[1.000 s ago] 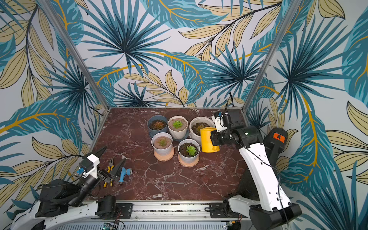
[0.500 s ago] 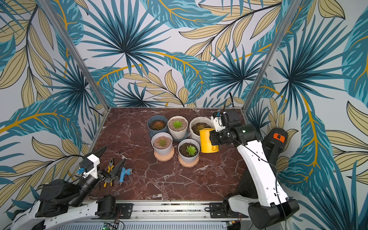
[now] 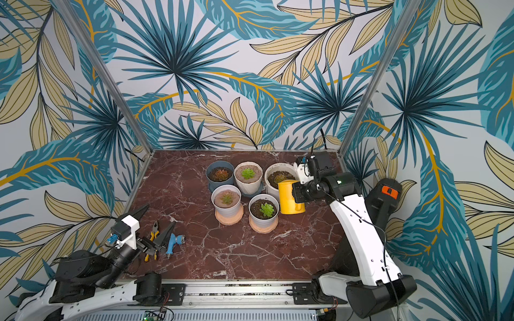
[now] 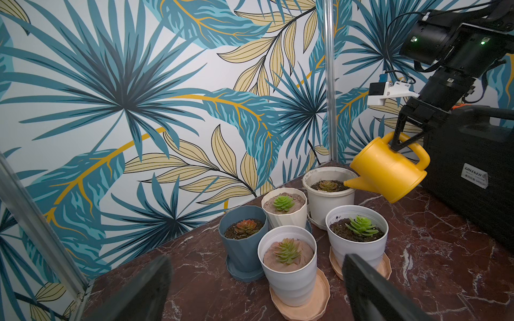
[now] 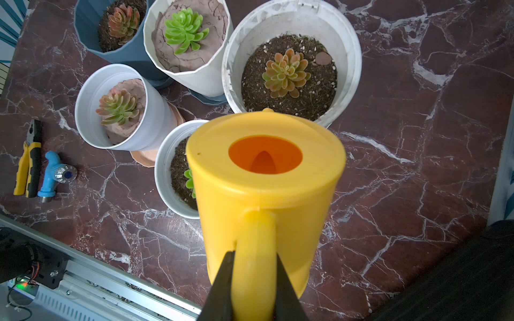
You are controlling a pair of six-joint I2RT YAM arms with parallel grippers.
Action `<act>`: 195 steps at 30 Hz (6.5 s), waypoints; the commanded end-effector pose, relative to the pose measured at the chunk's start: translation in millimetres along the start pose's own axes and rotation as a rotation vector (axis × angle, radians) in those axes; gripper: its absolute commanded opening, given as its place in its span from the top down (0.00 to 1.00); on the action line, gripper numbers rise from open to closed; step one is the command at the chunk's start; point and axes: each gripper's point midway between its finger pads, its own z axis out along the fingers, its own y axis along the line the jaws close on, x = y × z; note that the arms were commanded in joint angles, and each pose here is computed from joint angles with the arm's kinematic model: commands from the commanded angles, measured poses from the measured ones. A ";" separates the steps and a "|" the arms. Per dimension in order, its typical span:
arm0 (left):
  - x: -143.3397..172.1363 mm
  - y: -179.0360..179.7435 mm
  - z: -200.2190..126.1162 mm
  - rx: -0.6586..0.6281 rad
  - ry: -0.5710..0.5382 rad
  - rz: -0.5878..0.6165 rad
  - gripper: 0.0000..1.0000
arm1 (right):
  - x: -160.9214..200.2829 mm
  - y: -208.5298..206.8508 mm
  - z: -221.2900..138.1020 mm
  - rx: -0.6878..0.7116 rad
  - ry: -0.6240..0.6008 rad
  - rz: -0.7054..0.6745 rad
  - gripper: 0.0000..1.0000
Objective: Water the succulent around the soil edge
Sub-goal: Water the soil of the potted plant with water, then place the watering can at the center of the board.
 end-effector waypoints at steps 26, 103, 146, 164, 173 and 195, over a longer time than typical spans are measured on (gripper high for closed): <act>-8.6 6.0 -4.9 -0.001 -0.025 -0.028 0.00 | -31.5 16.5 9.5 -0.066 -0.009 -0.030 1.00; -6.4 4.9 -2.1 -0.015 -0.029 -0.015 0.00 | -23.4 -30.8 -58.3 0.150 -0.753 0.133 1.00; -4.6 5.9 -0.8 -0.031 -0.031 -0.002 0.00 | -124.1 -199.6 132.6 0.549 -0.435 0.348 1.00; 1.0 -3.0 9.0 -0.032 0.006 0.058 0.00 | -77.2 -232.1 207.7 0.515 -0.179 0.320 0.92; 0.6 -6.1 9.3 -0.014 0.006 0.049 0.00 | -60.4 -219.8 198.6 0.477 -0.239 0.336 0.84; -2.5 -7.8 6.0 0.017 0.000 0.019 0.00 | -20.4 -202.3 164.4 0.471 -0.303 0.410 0.51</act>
